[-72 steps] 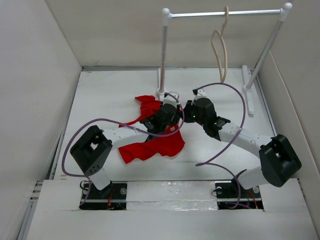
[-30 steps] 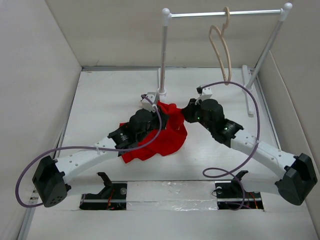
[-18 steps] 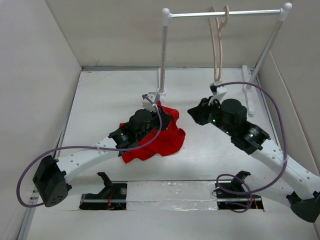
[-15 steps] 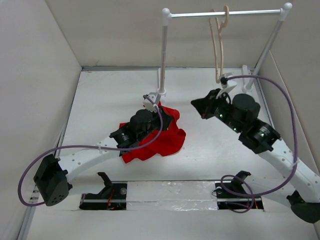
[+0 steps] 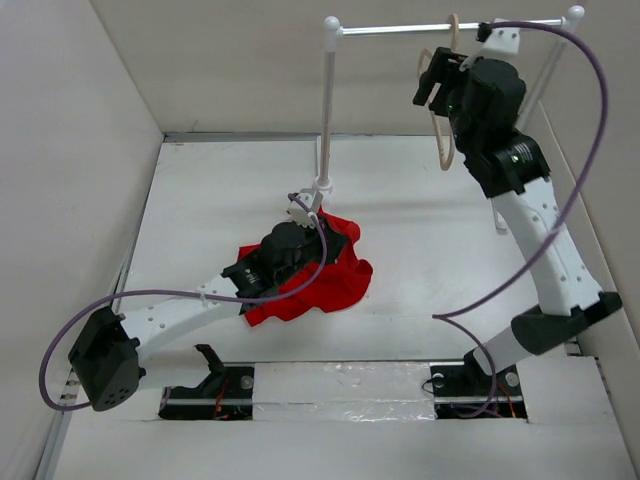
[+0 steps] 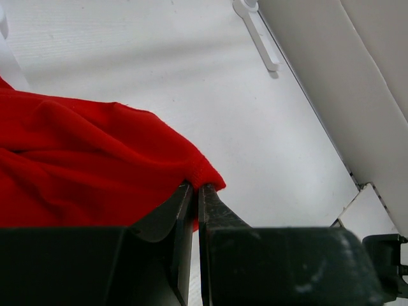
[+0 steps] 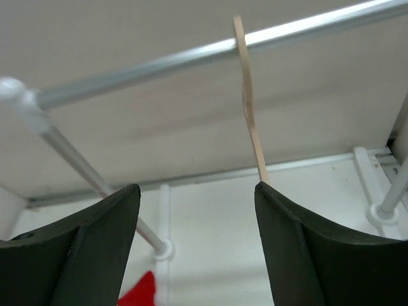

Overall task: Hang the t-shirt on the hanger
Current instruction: Pick up the hanger from the clothesline, then place the T-shirt on the hanger.

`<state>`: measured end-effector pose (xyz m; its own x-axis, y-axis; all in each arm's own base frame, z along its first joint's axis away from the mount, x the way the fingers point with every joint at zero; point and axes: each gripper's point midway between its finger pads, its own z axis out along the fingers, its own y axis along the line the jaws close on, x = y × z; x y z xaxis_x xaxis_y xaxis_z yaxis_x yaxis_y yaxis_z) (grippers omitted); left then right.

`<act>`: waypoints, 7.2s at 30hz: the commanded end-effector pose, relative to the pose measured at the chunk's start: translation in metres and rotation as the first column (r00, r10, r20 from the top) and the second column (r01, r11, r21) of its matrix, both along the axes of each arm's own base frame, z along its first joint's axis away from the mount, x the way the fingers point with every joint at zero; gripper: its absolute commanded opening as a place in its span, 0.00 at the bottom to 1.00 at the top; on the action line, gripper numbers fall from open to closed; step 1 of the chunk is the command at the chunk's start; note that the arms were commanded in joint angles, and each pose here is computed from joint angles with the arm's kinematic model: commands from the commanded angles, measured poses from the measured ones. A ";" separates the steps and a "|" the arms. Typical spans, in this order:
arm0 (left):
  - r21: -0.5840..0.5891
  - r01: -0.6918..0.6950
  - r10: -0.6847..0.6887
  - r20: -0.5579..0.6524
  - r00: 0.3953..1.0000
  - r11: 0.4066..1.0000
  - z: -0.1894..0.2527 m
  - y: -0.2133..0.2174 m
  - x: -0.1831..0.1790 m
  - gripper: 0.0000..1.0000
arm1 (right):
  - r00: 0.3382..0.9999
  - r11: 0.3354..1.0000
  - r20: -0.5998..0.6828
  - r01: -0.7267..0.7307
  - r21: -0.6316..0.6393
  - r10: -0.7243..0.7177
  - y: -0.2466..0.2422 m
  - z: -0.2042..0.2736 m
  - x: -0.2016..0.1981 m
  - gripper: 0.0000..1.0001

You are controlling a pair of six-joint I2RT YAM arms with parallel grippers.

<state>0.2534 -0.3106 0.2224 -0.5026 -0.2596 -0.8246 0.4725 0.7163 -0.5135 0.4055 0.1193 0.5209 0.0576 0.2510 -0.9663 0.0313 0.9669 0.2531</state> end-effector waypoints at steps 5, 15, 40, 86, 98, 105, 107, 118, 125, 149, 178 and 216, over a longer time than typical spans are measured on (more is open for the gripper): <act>-0.083 0.018 -0.013 0.065 0.998 0.996 0.025 -0.001 -0.002 0.00 | 0.981 0.990 -0.182 0.046 -0.133 -0.070 -0.036 -0.047 0.044 0.72; -0.076 0.017 -0.011 0.072 0.997 0.997 0.026 -0.001 -0.001 0.00 | 0.967 0.986 -0.240 0.053 -0.158 -0.090 -0.048 -0.079 0.068 0.49; -0.081 0.009 -0.003 0.072 0.997 0.997 0.026 -0.002 0.002 0.00 | 0.993 0.992 -0.108 0.031 -0.124 -0.045 -0.055 -0.041 0.053 0.00; -0.074 -0.222 0.230 0.130 0.964 0.972 0.059 0.032 0.144 0.00 | 0.671 0.727 -0.289 -0.661 0.184 0.683 0.048 -0.187 -0.243 0.00; -0.073 -0.216 0.224 0.122 0.967 0.974 0.057 0.036 0.136 0.00 | 0.690 0.749 -0.309 -0.647 0.143 0.655 0.058 -0.198 -0.221 0.00; -0.071 -0.227 0.234 0.120 0.965 0.971 0.056 0.040 0.133 0.00 | 0.739 0.779 -0.263 -0.619 0.097 0.620 0.050 -0.178 -0.213 0.00; -0.070 -0.230 0.237 0.119 0.964 0.971 0.054 0.042 0.131 0.00 | 0.733 0.770 -0.252 -0.631 0.094 0.631 0.053 -0.174 -0.212 0.00; -0.084 -0.244 0.253 0.129 0.959 0.966 0.065 0.050 0.124 0.00 | 0.747 0.763 -0.165 -0.643 0.068 0.645 0.056 -0.142 -0.208 0.00; -0.099 -0.213 0.227 0.160 0.961 0.972 0.084 0.043 0.111 0.00 | 0.652 0.685 -0.231 -0.719 0.114 0.723 0.094 -0.175 -0.207 0.00; -0.147 -0.257 0.281 0.181 0.943 0.955 0.120 0.067 0.108 0.00 | 0.576 0.624 -0.260 -0.762 0.175 0.775 0.100 -0.193 -0.233 0.00; -0.225 -0.474 0.521 0.262 0.812 0.851 0.186 0.133 0.081 0.00 | 0.808 0.817 -0.125 -0.570 0.088 0.576 0.084 -0.130 -0.199 0.00; -0.223 -0.354 0.406 0.265 0.875 0.908 0.201 0.111 0.074 0.00 | 0.534 0.547 -0.142 -0.833 0.077 0.833 0.134 -0.150 -0.254 0.00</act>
<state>0.3299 -0.1955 0.3841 -0.1241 -0.4752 -0.8711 0.2657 0.8299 -0.4906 0.1575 0.2372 0.3617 -0.3332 0.1250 -0.9345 -0.6964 0.6356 0.3333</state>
